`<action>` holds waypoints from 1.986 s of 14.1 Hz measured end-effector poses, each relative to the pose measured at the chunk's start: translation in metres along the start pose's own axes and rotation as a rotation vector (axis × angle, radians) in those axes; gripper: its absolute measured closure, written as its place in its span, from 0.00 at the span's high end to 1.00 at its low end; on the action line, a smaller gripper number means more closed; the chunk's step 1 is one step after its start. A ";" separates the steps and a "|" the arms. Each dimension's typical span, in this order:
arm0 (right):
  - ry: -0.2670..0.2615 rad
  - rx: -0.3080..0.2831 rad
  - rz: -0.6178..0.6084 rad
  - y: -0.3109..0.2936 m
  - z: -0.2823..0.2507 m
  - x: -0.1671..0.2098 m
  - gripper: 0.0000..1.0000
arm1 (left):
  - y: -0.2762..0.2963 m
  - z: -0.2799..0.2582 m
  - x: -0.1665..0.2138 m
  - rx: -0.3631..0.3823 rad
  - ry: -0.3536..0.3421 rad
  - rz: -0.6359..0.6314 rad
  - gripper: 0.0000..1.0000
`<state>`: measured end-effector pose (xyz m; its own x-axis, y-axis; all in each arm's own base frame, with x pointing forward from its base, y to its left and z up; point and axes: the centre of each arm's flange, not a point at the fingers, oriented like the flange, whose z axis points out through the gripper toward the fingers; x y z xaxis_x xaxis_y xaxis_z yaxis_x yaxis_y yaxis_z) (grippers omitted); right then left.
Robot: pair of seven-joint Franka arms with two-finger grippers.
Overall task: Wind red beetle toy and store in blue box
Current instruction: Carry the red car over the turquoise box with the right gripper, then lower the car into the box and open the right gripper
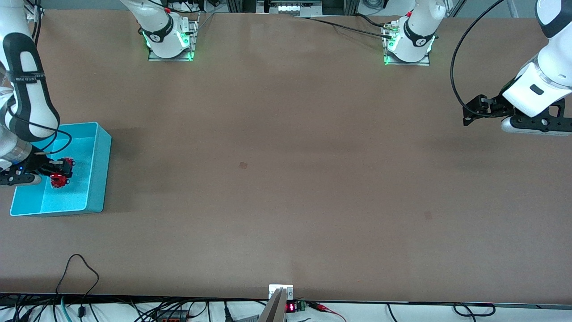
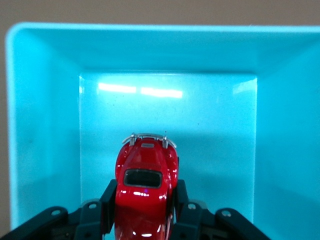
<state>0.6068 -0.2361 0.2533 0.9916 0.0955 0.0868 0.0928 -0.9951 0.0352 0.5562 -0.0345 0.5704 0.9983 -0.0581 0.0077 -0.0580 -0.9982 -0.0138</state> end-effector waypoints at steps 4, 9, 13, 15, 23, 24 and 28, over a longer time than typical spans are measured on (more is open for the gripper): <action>-0.065 0.017 0.021 0.005 0.044 -0.012 0.48 | 0.000 0.000 0.000 0.000 0.000 0.000 1.00; -0.094 0.025 0.047 0.010 0.064 -0.020 0.48 | 0.005 0.000 0.000 0.000 0.000 0.009 1.00; -0.099 0.029 0.071 0.013 0.068 -0.023 0.69 | 0.007 0.000 0.000 0.000 0.000 0.013 1.00; -0.096 0.031 0.083 0.017 0.068 -0.024 0.88 | 0.007 0.000 0.000 0.000 0.000 0.013 1.00; -0.017 0.067 0.025 0.002 -0.071 0.040 1.00 | 0.007 0.000 0.000 0.000 0.000 0.013 1.00; -0.002 0.072 0.000 -0.012 -0.101 0.048 1.00 | 0.007 0.000 0.000 0.000 0.000 0.013 1.00; 0.012 0.106 -0.048 -0.079 -0.180 0.061 1.00 | 0.007 0.000 0.000 0.000 0.000 0.013 1.00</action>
<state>0.6439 -0.1469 0.4350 0.9847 0.1428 0.0997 0.1497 -0.9865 -0.0658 0.5558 -0.0415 0.5704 0.9975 -0.0707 0.0078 -0.0706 -0.9974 -0.0139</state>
